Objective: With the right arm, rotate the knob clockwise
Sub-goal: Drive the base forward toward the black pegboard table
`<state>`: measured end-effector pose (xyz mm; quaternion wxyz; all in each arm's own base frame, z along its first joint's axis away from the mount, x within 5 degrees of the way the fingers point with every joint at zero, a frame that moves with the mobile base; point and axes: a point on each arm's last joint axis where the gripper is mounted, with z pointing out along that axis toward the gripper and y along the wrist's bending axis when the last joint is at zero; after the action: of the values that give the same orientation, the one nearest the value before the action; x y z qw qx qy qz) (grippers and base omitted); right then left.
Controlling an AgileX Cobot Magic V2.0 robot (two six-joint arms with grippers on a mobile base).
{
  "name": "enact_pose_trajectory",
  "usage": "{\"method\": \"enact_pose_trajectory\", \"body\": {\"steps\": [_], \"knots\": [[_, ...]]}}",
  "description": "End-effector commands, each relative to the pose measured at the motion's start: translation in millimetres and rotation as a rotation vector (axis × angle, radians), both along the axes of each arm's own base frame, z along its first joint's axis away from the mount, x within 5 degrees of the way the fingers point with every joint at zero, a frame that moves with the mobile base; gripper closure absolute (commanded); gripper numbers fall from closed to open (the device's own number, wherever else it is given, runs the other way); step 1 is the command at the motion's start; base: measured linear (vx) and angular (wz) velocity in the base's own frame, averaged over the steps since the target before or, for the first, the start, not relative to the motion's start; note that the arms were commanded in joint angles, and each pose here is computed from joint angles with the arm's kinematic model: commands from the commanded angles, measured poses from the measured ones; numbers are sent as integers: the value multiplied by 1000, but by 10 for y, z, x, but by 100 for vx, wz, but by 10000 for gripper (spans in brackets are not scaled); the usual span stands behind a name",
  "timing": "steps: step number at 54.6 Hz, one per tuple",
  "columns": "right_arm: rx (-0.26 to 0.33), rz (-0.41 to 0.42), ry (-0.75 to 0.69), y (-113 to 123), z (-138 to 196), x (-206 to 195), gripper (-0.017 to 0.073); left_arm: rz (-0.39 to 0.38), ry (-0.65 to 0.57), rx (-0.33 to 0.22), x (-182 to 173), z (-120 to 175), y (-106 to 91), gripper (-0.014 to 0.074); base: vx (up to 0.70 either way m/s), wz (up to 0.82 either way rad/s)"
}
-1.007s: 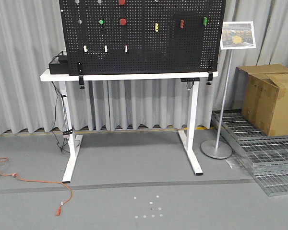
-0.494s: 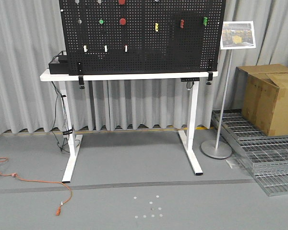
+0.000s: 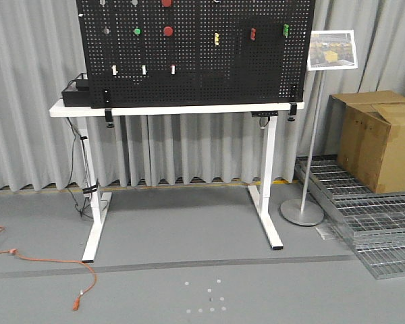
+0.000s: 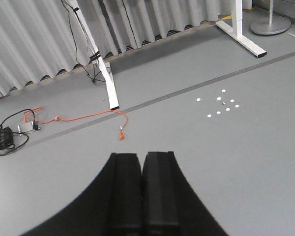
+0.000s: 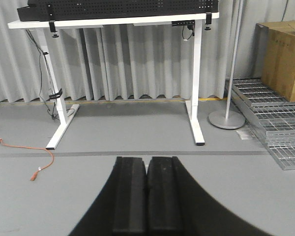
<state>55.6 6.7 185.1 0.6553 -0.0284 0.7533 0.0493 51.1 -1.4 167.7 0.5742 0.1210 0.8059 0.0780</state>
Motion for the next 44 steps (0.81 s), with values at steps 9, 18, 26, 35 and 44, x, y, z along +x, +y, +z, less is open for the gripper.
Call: {"method": "enact_pose_trajectory", "body": {"steps": [9,18,26,35,44], "knots": [[0,-6,-76,-5,29,6,565,3,-71,-8,22,6,1,600,14,-9],[0,-6,-76,-5,29,6,565,3,-71,-8,22,6,1,600,16,-9],[0,-6,-76,-5,29,6,565,3,-71,-8,22,6,1,600,17,3],[0,-6,-76,-5,29,6,565,3,-71,-8,22,6,1,600,22,8],[0,-6,-76,-5,29,6,565,3,-71,-8,22,6,1,600,27,5]]}}
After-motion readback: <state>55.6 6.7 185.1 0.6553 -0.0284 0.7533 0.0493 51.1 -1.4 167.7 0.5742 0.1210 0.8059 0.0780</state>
